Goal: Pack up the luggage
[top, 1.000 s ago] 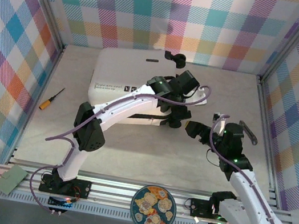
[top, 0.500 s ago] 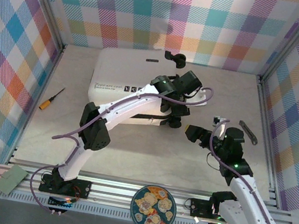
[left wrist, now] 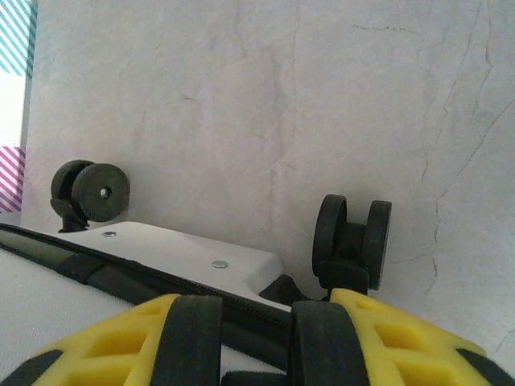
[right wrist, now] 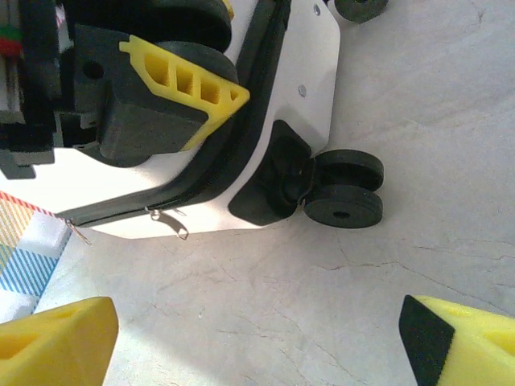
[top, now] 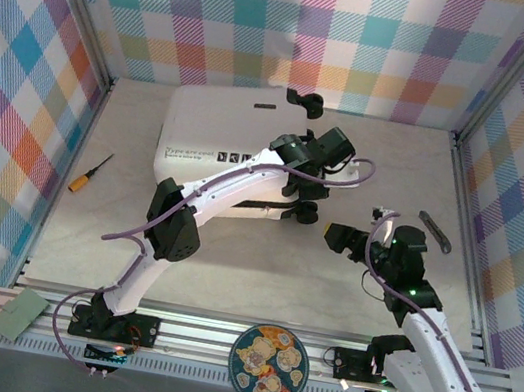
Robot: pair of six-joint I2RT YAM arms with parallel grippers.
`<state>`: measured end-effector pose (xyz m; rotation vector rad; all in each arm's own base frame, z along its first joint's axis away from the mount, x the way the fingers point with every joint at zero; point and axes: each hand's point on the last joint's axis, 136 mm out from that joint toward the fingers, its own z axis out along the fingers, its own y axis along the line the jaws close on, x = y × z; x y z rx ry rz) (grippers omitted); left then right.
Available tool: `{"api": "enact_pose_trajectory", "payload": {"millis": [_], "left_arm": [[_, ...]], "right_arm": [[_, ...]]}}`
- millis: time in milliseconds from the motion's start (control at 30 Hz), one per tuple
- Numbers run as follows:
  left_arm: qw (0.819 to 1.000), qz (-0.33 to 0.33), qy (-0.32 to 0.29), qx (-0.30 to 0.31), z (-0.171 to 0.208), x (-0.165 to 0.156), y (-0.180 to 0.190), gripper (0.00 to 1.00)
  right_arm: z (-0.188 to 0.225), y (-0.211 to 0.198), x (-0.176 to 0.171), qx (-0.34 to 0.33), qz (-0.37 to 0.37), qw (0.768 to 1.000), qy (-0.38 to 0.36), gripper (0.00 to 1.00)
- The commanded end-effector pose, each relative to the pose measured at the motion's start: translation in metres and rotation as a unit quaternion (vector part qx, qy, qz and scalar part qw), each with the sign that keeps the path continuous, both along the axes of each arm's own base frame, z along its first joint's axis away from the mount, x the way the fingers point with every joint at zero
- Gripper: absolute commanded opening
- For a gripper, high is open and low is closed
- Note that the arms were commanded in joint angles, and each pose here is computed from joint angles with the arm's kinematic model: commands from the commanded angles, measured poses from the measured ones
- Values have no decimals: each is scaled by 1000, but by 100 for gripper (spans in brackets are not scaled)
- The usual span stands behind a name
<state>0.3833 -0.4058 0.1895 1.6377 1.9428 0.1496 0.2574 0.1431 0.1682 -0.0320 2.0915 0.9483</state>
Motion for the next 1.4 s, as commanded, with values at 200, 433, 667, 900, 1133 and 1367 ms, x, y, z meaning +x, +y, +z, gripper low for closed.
{"api": "enact_pose_trajectory", "payload": {"millis": [200, 433, 667, 900, 1133, 1367], "left_arm": [[988, 80, -65, -119, 69, 23, -2, 11], [975, 107, -95, -169, 93, 25, 3, 11], [967, 130, -104, -191, 95, 30, 4, 11], [961, 149, -106, -209, 103, 31, 7, 11], [956, 159, -100, -224, 107, 30, 8, 11], [956, 164, -99, -223, 106, 31, 10, 11]], "right_arm": [[-6, 37, -14, -77, 66, 990, -93, 81], [-19, 67, -17, -100, 91, 981, -138, 69], [-33, 106, -8, -157, 93, 967, -178, 58], [-32, 137, 11, -163, 65, 959, -224, 49], [-31, 161, 26, -164, 63, 956, -235, 47], [-37, 177, 36, -173, 62, 954, -236, 46]]}}
